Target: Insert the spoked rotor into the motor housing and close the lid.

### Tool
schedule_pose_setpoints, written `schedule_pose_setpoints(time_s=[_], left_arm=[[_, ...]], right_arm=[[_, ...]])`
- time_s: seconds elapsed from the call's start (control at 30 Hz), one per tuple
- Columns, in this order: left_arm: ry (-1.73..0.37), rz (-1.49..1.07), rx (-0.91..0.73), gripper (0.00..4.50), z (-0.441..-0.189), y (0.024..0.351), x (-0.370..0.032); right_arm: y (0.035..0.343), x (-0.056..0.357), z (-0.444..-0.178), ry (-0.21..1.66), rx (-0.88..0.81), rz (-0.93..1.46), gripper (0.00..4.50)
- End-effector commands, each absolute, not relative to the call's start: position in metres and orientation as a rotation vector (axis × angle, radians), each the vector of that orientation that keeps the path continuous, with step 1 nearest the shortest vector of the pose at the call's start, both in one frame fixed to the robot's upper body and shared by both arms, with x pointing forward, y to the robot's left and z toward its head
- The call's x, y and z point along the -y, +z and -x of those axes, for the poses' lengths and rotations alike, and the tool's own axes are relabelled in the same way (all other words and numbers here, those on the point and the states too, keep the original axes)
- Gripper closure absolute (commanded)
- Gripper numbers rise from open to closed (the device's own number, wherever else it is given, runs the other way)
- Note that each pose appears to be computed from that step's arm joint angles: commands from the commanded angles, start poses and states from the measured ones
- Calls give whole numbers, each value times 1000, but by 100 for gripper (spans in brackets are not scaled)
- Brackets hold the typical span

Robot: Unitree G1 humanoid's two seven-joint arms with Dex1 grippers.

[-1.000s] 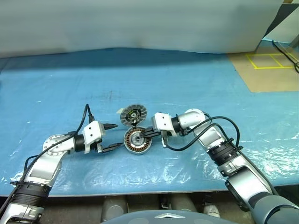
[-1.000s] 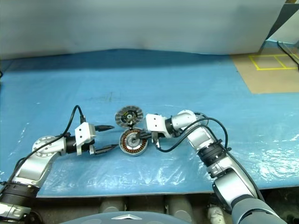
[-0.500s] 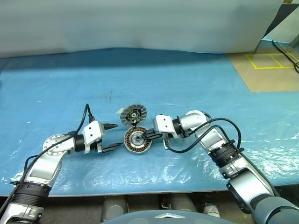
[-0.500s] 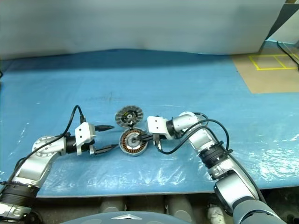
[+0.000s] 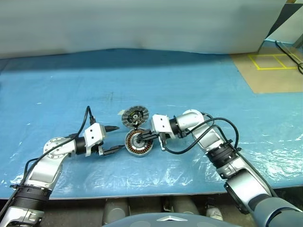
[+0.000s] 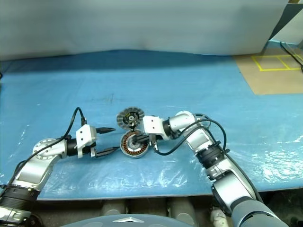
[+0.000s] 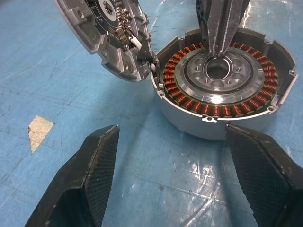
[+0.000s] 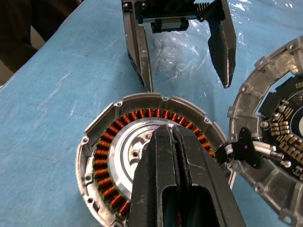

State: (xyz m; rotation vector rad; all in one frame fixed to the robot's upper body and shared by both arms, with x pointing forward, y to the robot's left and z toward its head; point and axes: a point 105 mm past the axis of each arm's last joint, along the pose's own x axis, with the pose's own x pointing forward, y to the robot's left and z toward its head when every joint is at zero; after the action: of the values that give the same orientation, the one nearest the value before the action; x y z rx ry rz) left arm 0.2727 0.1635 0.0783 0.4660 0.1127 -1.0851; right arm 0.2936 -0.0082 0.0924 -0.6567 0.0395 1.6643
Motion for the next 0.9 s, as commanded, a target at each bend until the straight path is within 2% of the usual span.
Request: schedule_pose_setpoints(time_s=[0.03, 0.27, 0.63, 0.9], left_arm=[[-1088, -486, -76, 77, -273, 87, -160], [-1085, -483, -80, 77, -273, 84, -162], [-1093, -481, -72, 77, -274, 84, -159], [-1091, -478, -67, 77, -273, 90, -158]], right_arm=[[93, 2, -297, 1671, -14, 659, 446], [101, 11, -303, 1644, 10, 690, 446], [106, 18, -296, 1638, 31, 709, 446], [127, 45, -320, 1444, 37, 722, 446]])
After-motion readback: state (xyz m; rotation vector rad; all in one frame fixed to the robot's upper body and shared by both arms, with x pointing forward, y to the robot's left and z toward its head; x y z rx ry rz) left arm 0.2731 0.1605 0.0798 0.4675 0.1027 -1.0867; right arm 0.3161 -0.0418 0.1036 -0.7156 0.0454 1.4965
